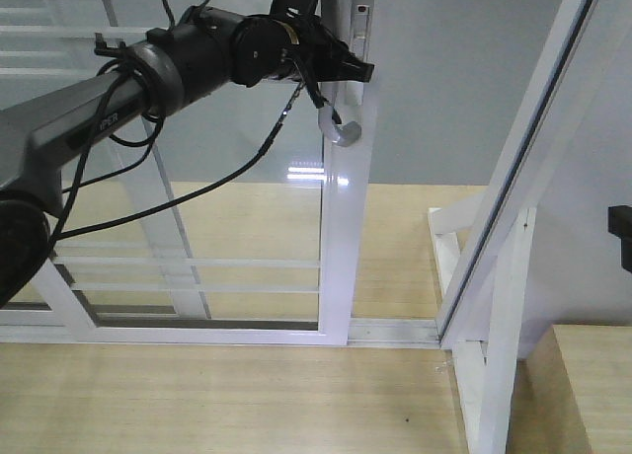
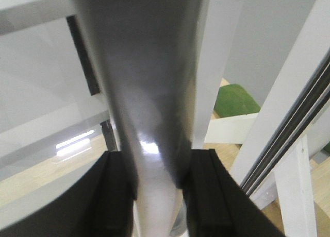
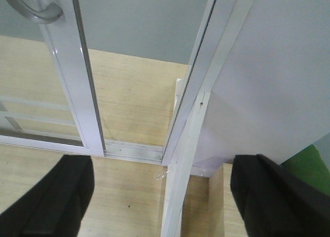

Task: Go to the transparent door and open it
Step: 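Slide the glass door along its track away from the frame post with left gripper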

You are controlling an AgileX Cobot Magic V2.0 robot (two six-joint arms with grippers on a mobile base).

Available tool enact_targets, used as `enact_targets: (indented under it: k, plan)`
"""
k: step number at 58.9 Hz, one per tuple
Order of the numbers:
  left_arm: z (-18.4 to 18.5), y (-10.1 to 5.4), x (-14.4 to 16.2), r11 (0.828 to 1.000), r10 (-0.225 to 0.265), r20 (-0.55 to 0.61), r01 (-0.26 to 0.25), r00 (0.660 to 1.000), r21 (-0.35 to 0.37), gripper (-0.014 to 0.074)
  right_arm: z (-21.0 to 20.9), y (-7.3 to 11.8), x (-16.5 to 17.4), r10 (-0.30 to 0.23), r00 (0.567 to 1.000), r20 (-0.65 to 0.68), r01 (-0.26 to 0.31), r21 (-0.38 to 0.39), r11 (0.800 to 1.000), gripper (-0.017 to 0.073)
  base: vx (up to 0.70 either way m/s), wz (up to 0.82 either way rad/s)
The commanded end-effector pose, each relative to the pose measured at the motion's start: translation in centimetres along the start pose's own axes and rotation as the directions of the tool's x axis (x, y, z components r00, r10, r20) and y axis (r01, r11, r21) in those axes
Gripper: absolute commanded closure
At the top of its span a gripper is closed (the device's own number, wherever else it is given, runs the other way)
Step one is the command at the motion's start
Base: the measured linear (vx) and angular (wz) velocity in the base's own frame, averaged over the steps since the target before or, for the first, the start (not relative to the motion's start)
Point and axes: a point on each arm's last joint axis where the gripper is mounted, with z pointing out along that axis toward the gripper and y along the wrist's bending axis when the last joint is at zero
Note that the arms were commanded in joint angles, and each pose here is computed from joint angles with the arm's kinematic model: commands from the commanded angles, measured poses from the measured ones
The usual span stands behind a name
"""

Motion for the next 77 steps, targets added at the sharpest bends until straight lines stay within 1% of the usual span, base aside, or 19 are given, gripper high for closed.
enact_targets:
  k: [1, 13, 25, 38, 49, 63, 69, 71, 74, 77]
  plan:
    - [-5.0, 3.7, -6.1, 0.995, 0.038, 0.285, -0.011, 0.958, -0.095, 0.06, -0.7, -0.2, -1.3, -0.008, 0.995, 0.095, 0.008, 0.006, 1.0, -0.0035, 0.0, 0.0]
    - [-6.4, 5.5, -6.7, 0.992, 0.027, 0.281, 0.008, 0.959, -0.125, 0.06, -0.7, -0.2, -1.3, -0.011, 0.995, 0.096, 0.011, 0.009, 1.0, -0.0035, 0.0, 0.0]
    - [-7.1, 7.6, -6.3, 0.986, 0.006, 0.215, 0.03, 0.977, -0.162, 0.06, -0.7, -0.3, -1.3, -0.025, 0.995, 0.097, 0.023, 0.023, 0.999, -0.0035, 0.0, 0.0]
    - [-8.6, 9.6, -6.7, 0.979, -0.007, 0.215, 0.051, 0.977, -0.198, 0.06, -0.7, -0.4, -1.3, -0.028, 0.995, 0.098, 0.025, 0.026, 0.999, -0.0035, 0.0, 0.0]
    - [-9.8, 12.1, -6.4, 0.967, -0.033, 0.179, 0.077, 0.983, -0.242, 0.06, -0.7, -0.4, -1.3, -0.028, 0.995, 0.099, 0.025, 0.026, 0.999, -0.0035, 0.0, 0.0]
    - [-10.5, 13.7, -6.1, 0.958, -0.054, 0.151, 0.094, 0.987, -0.271, 0.06, -0.7, -0.3, -1.3, -0.028, 0.995, 0.101, 0.026, 0.025, 0.999, -0.0035, -0.01, 0.02]
    - [-10.6, 14.2, -5.7, 0.955, -0.069, 0.118, 0.1, 0.991, -0.28, 0.06, -0.7, -0.3, -1.3, -0.028, 0.995, 0.101, 0.026, 0.025, 0.999, -0.0035, -0.01, 0.03]
    - [-10.8, 14.6, -5.6, 0.952, -0.075, 0.109, 0.104, 0.991, -0.288, 0.06, -0.7, -0.3, -1.3, -0.028, 0.995, 0.101, 0.026, 0.025, 0.999, -0.0035, -0.01, 0.03]
    - [-10.9, 14.7, -5.5, 0.951, -0.079, 0.103, 0.105, 0.992, -0.29, 0.06, -0.7, -0.3, -1.3, -0.028, 0.995, 0.101, 0.026, 0.025, 0.999, -0.0035, -0.01, 0.02]
    - [-11.3, 15.2, -5.5, 0.948, -0.084, 0.101, 0.111, 0.991, -0.299, 0.06, -0.7, -0.3, -1.3, -0.028, 0.995, 0.101, 0.026, 0.025, 0.999, -0.0035, -0.01, 0.02]
